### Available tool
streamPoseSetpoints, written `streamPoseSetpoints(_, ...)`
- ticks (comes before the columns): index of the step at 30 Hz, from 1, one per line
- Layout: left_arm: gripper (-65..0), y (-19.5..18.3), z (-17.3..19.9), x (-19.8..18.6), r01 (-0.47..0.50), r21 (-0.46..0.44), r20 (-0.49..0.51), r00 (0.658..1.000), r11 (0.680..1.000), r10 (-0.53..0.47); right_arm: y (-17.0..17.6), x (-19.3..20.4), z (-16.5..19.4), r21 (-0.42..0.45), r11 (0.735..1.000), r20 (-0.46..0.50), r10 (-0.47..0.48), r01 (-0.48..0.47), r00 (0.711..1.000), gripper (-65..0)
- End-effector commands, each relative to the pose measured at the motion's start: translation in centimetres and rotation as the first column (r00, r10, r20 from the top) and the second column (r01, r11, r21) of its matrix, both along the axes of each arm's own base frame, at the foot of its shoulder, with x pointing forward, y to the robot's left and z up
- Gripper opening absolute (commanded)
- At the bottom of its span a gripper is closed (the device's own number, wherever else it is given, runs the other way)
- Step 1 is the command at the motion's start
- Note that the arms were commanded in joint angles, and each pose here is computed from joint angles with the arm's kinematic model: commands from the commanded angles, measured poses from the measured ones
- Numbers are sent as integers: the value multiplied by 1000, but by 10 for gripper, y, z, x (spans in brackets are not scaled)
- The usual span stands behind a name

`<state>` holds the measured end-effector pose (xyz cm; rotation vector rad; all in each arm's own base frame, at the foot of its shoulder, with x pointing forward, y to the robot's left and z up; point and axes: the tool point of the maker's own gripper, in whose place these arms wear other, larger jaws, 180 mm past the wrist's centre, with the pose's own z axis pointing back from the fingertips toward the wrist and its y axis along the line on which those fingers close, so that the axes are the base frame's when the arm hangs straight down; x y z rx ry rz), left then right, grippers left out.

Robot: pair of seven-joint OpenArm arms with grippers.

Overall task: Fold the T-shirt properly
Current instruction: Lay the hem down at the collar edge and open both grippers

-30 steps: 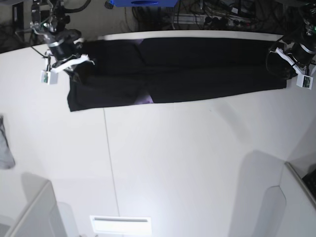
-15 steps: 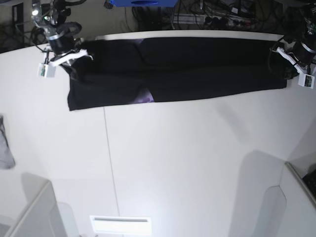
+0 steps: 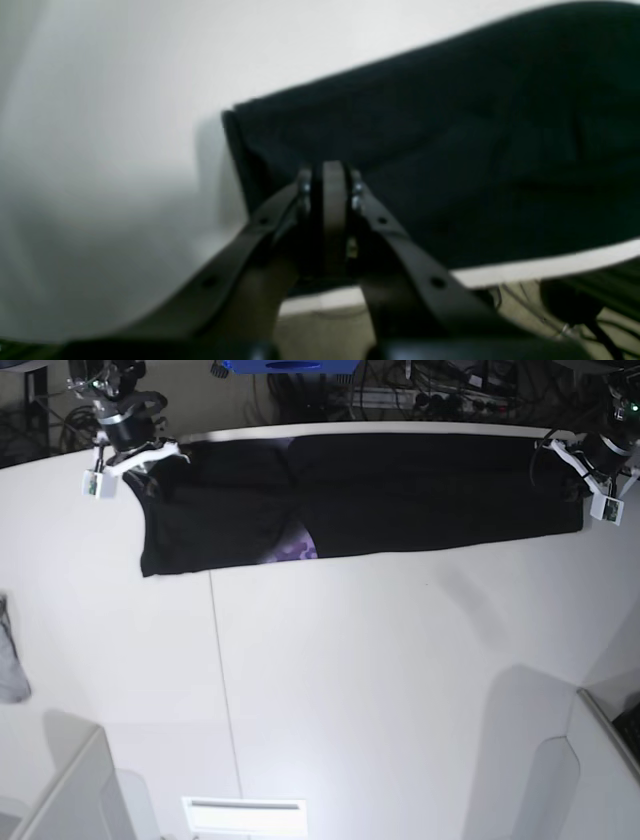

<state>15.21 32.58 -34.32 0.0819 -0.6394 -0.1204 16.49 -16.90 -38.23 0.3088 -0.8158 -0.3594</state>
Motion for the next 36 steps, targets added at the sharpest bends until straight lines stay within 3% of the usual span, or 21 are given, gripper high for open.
streamPoseSetpoints(1,-650,5,9,7,13,33,27,1000,999,-14,-1,5,7,-2,1000,32,4,-3,999,-650)
streamPoseSetpoints(5,-650,3,-1,3,47,84,-26,999,995,-45,-1,3,3,-1,1000,14,6,-6,1000,-650)
streamPoseSetpoints(12,-650,4,-2,2,48,97,-32,998,994,-45,-2,6,4,-5,1000,20,10,-10,1000,-650)
streamPoseSetpoints(16,-650,5,-1,1,48,101,-34,998,994,-44,-3,6,4,-6,1000,19,9,-9,1000,-473)
streamPoseSetpoints(19,-410,6,-1,1,46,101,-32,999,994,-43,-2,5,4,-3,1000,20,4,-4,1000,-386)
streamPoseSetpoints(22,-219,16,7,0,8,116,-9,1000,993,-7,-12,6,8,-16,1000,34,-19,20,999,-378)
streamPoseSetpoints(24,-143,25,11,-5,-48,119,14,999,992,47,-16,10,14,-21,999,74,-37,39,997,-378)
streamPoseSetpoints(26,-125,30,18,-1,-94,107,61,994,990,88,-11,17,25,-15,1000,133,-4,6,991,-378)
streamPoseSetpoints(28,-138,29,21,1,-121,69,91,989,990,114,1,24,33,-1,998,171,55,-56,984,-380)
streamPoseSetpoints(30,-216,25,22,4,-122,37,109,987,992,117,7,29,32,8,995,161,93,-96,983,-407)
streamPoseSetpoints(31,-280,23,20,4,-124,27,107,987,992,121,10,32,30,11,994,147,107,-110,983,-440)
streamPoseSetpoints(34,-568,15,5,11,-125,-20,95,987,992,126,14,37,18,26,989,83,140,-142,987,-623)
streamPoseSetpoints(35,-650,16,-3,10,-135,-31,78,988,990,137,14,40,15,29,989,73,144,-146,987,-650)
streamPoseSetpoints(36,-650,17,-14,9,-146,-40,51,988,988,148,12,42,12,29,990,64,139,-141,988,-650)
